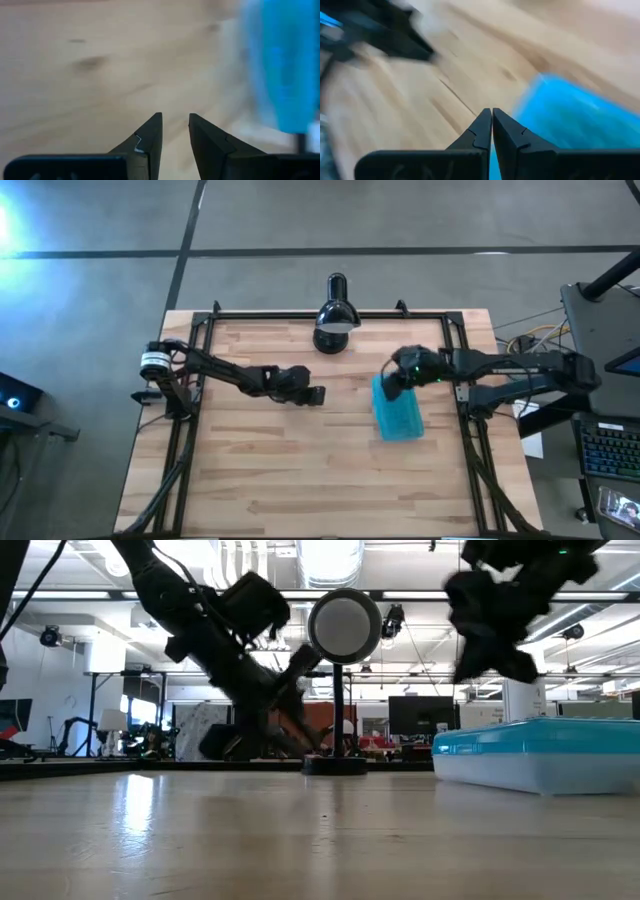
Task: Pick & place school supplies into a supply box
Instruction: Adjust the supply box
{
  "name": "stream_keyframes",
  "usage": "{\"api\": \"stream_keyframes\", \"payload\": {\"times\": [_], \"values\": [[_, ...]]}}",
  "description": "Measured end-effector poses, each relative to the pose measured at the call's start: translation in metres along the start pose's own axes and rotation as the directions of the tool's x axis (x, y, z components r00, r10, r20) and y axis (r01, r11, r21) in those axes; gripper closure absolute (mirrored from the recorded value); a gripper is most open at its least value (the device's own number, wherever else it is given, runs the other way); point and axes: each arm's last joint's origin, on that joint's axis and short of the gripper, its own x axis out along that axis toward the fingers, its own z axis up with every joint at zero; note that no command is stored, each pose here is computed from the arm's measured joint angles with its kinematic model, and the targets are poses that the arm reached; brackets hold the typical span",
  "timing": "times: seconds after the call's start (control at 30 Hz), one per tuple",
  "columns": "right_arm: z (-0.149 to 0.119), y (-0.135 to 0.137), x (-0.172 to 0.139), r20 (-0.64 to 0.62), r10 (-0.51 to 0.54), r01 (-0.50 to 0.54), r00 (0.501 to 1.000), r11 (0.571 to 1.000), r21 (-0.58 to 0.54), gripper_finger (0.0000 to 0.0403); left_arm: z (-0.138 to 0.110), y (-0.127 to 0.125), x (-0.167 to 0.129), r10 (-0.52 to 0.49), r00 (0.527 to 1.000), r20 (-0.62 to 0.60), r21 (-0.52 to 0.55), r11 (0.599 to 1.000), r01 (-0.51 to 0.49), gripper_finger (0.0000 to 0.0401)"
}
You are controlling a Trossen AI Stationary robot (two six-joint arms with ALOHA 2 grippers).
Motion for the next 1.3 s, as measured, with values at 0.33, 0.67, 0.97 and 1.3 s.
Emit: {"api": "stream_keyframes", "payload": {"times": [0.33, 0.67, 0.97, 1.3], "values": [[-0.054, -0.029, 0.012, -0.205, -0.161, 0.176, 0.965, 0.983, 0.057, 0.0394, -0.012, -0.058, 0.039, -0.179, 0.983, -0.042, 0.101, 0.978, 0.183, 0.0321], [-0.061, -0.035, 0.012, -0.218, -0.167, 0.188, 0.961, 0.979, 0.078, 0.0394, -0.002, -0.108, 0.128, -0.186, 0.977, -0.103, 0.296, 0.932, 0.209, 0.0321], [-0.063, -0.038, 0.012, -0.224, -0.182, 0.202, 0.958, 0.977, 0.071, 0.0394, 0.010, -0.108, 0.153, -0.148, 0.987, -0.062, 0.281, 0.946, 0.160, 0.0321], [-0.063, -0.037, 0.014, -0.230, -0.162, 0.182, 0.960, 0.981, 0.068, 0.0394, 0.016, -0.114, 0.128, -0.058, 0.997, -0.048, 0.347, 0.935, 0.071, 0.0321]]}}
